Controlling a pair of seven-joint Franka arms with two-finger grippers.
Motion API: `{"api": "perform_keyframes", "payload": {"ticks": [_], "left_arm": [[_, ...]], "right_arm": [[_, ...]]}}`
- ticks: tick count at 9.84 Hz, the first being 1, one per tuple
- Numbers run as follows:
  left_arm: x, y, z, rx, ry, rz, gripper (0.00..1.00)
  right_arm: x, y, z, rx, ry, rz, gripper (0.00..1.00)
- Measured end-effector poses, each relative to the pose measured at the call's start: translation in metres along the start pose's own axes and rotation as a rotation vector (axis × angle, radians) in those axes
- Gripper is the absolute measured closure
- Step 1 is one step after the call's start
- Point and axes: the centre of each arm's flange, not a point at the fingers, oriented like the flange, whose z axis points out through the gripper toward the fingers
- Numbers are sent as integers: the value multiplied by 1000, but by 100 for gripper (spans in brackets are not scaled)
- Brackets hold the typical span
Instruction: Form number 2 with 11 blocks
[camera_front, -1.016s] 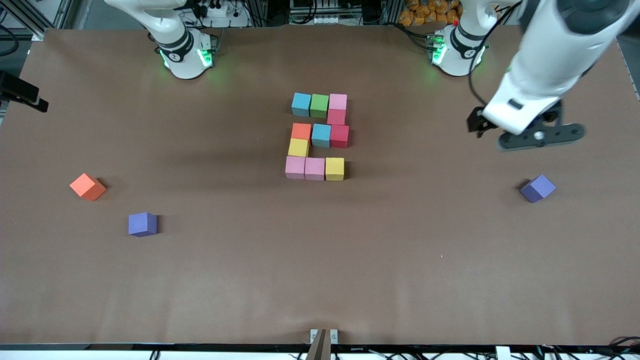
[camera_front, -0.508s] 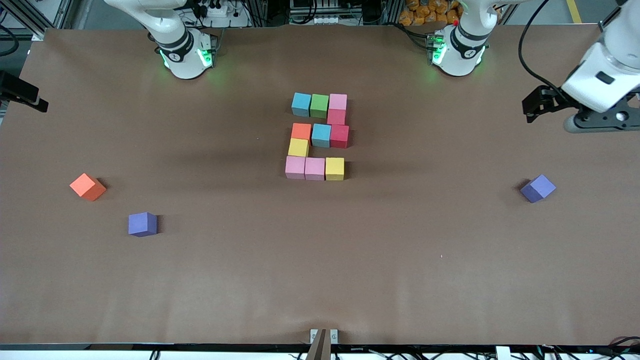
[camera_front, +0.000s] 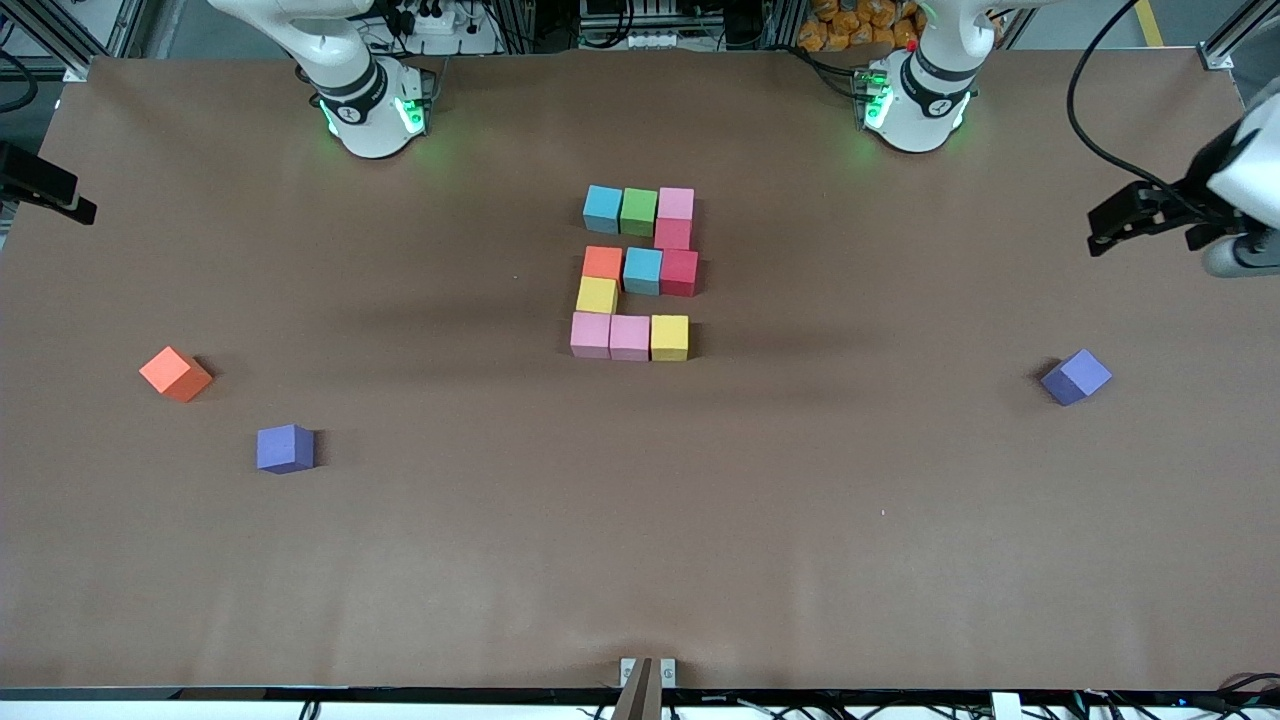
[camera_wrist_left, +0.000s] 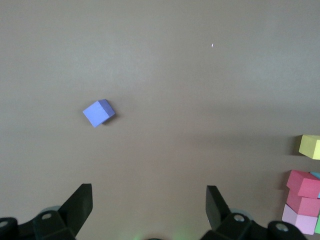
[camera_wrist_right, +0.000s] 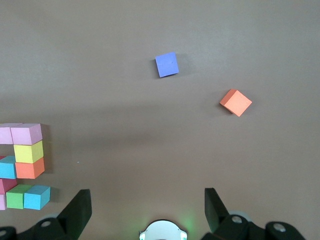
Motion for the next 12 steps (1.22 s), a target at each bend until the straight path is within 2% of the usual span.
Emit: {"api": "perform_keyframes", "payload": {"ticks": [5,12], "left_arm": [[0,-1,-11,-39,55,19,0],[1,-4,-12,-31,61,19,0]], "right_arm": [[0,0,0,0,0,3,0],[0,0,0,0,0,4,0]]}}
